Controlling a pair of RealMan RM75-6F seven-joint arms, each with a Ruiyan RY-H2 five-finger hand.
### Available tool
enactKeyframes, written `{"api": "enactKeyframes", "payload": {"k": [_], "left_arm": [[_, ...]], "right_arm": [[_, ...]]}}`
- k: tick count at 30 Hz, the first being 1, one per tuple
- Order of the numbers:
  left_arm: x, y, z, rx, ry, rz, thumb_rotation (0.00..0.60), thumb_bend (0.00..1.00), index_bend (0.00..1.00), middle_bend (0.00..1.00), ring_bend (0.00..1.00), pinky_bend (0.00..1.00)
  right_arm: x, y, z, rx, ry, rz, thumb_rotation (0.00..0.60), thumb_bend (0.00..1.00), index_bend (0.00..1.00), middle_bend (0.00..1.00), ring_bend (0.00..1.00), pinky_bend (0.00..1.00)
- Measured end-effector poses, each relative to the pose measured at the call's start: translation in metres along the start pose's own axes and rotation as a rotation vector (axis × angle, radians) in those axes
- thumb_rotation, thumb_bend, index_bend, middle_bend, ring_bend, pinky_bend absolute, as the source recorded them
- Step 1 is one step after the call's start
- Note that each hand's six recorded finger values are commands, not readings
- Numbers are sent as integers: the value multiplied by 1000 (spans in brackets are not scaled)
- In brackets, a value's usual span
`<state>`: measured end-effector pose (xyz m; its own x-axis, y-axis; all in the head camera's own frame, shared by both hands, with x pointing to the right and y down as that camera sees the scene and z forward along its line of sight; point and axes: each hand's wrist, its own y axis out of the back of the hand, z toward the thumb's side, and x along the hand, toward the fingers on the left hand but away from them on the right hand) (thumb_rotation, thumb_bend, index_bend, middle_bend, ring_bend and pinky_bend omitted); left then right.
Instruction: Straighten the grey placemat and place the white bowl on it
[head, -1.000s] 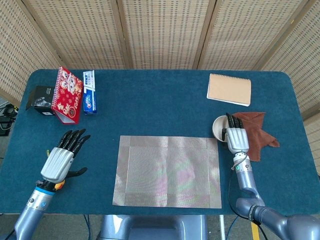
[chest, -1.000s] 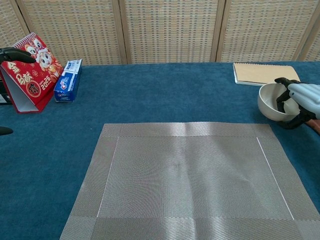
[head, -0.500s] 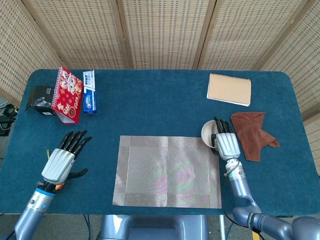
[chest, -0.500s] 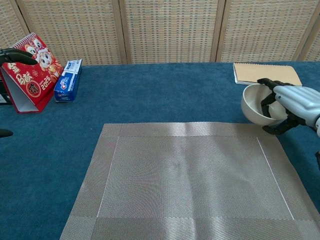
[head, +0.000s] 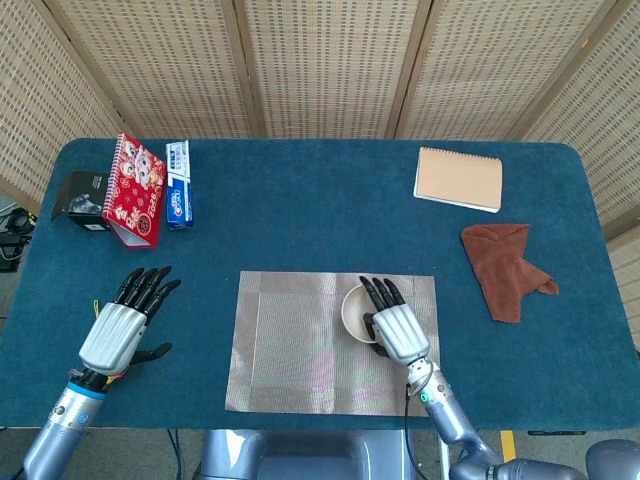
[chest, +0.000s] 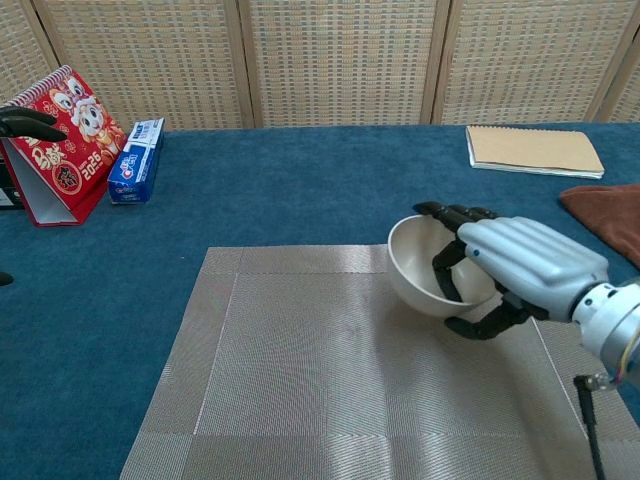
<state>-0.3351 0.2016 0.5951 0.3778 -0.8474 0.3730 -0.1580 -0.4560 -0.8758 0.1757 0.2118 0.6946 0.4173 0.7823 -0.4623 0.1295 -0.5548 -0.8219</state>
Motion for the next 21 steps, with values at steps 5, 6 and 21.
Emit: {"api": "enactKeyframes", "payload": {"k": [5,6,21], "left_arm": [[0,-4,-1,2,2,-11,600,90,102,0,0,0],[0,-4,-2,2,3,-11,600,90,102,0,0,0],[2,-8,-4,5,13,-20,600,89,101,0,0,0]], "right_arm": [[6,-9,24,-3,47,18,600,448,737,39,0,0],[7,-10,27,-5,52,21,600,446,737,38,0,0],[11,-15,30,27,62,38,600,221,441,0,0,0]]}}
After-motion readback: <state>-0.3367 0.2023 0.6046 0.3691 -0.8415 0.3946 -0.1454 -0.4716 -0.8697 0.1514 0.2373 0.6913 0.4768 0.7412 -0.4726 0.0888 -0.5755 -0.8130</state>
